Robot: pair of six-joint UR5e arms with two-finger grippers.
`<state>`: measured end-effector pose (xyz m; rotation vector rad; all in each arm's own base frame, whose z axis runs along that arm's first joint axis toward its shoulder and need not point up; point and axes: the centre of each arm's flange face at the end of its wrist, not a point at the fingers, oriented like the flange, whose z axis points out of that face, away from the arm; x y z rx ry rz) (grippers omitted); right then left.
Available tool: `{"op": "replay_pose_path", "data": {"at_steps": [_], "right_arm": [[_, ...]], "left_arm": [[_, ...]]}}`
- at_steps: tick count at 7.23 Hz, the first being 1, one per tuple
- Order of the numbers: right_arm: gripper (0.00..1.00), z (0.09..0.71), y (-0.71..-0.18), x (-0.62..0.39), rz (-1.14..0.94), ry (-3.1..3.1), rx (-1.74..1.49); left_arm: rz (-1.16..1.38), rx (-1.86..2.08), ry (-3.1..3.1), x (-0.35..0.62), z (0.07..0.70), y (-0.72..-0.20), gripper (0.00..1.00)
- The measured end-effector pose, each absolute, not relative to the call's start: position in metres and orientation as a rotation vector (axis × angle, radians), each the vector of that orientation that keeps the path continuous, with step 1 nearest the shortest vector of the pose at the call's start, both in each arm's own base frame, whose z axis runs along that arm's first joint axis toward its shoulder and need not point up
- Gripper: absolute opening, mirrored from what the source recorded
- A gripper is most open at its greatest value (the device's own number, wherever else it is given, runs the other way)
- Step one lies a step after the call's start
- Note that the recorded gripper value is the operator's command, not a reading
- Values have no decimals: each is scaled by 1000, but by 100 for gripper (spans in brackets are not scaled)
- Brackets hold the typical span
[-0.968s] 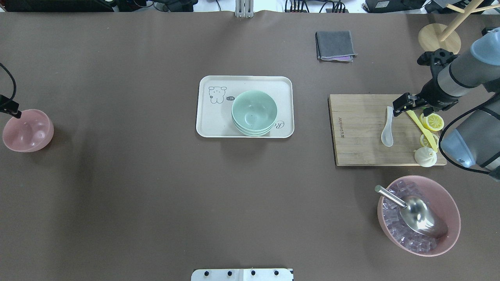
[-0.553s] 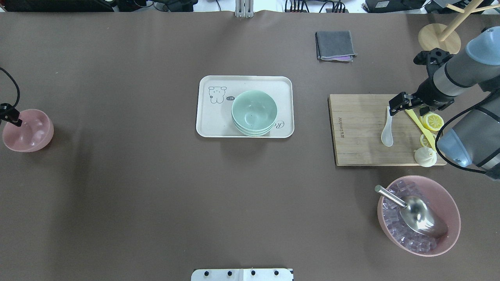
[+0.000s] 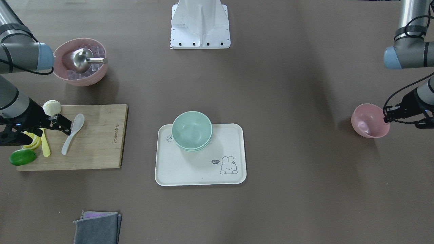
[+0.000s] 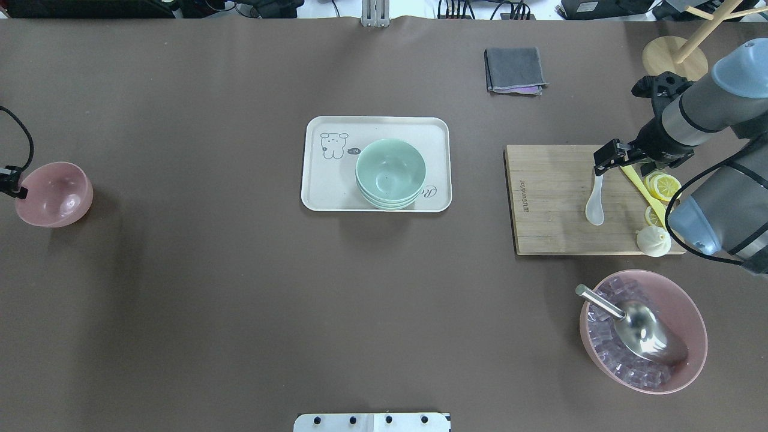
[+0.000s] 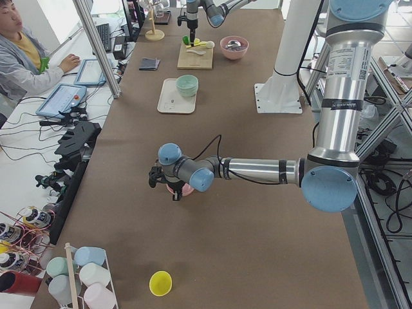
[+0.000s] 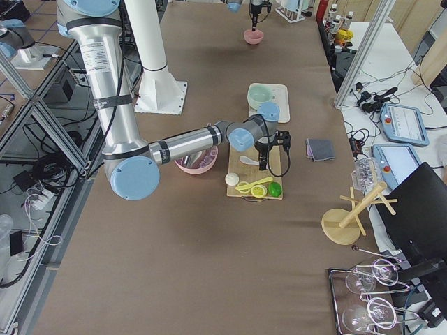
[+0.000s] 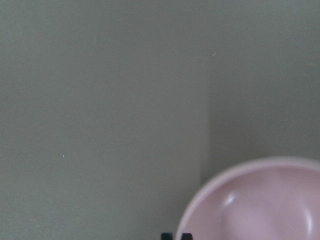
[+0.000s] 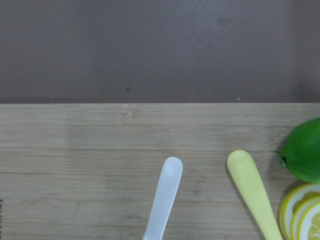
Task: Stack pink bowl on green and place spoon
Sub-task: 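Reach right gripper to the white spoon while left gripper approaches pink bowl, then lift pink bowl over the tray with left gripper while right grasps spoon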
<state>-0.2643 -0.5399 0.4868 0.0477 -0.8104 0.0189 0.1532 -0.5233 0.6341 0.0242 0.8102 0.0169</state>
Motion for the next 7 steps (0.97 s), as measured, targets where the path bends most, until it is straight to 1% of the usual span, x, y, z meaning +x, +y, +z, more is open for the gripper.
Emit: {"op": "replay_pose_path", "data": {"at_steps": [2,3,5,6,7], "right_arm": [[100,478,-545,-268,15,-817,59],[100,475,-546,-271,15,-818,60],[99,470,-545,-287,30,-817,49],[93,472,-543,-297,42,-807,37],[84,481,-540,-304,56,-792,17]], "left_arm": [[62,103,847,162,580,-530,0],[61,127,868,174,535,-539,0],[-28,57,897,229,405,-564,0],[-64,12,914,268,331,-565,0],[-98,-27,933,315,268,-555,0]]}}
